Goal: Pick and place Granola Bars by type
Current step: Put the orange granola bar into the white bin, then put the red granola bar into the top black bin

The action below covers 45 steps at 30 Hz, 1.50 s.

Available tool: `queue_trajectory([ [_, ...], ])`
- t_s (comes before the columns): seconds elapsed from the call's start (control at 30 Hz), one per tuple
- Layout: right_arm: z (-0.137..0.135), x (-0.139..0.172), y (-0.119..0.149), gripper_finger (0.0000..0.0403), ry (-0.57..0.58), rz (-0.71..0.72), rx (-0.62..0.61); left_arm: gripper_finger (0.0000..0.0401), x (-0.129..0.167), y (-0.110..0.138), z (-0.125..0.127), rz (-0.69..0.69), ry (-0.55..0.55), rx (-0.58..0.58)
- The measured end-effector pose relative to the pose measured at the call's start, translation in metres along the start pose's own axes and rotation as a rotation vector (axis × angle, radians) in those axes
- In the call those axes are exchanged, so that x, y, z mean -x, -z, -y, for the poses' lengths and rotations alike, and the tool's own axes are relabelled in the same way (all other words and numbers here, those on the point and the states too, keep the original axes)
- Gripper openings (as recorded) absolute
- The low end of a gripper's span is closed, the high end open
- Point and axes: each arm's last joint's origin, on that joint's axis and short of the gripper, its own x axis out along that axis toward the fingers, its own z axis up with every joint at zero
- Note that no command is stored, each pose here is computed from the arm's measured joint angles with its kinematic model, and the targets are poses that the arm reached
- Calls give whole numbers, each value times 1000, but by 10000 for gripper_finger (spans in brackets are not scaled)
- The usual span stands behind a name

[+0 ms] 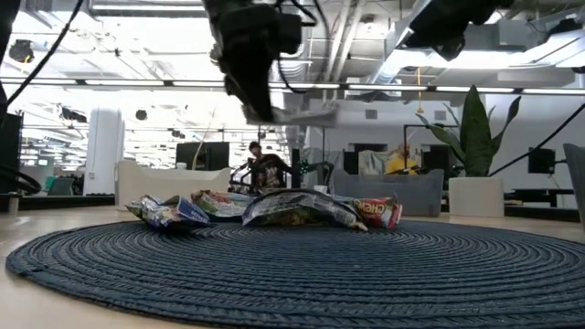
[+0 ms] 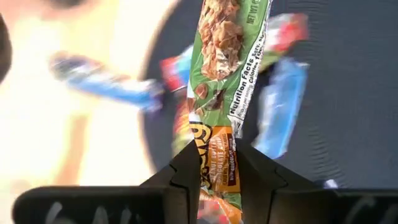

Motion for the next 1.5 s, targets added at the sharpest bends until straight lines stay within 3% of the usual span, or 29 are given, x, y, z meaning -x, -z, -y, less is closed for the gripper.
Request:
queue_trajectory([
  [0.33, 14, 0, -11, 119, 139, 106, 10, 71, 31, 18, -76, -140, -271, 298],
  [0.5, 20, 1, -13, 119, 214, 129, -4, 71, 34, 25, -110, -199, -374, 389],
  [0.7, 23, 1, -13, 119, 230, 131, -11, 71, 41, 44, -145, -360, -456, 489],
  [1.1, 25, 1, -14, 119, 251, 130, 14, 78, 40, 65, -171, -490, -508, 555],
  [1.27, 25, 1, -14, 119, 256, 129, 27, 116, 32, 69, -169, -502, -454, 546],
  [1.5, 25, 1, -13, 119, 253, 128, 27, 171, 31, 70, -168, -500, -494, 534],
])
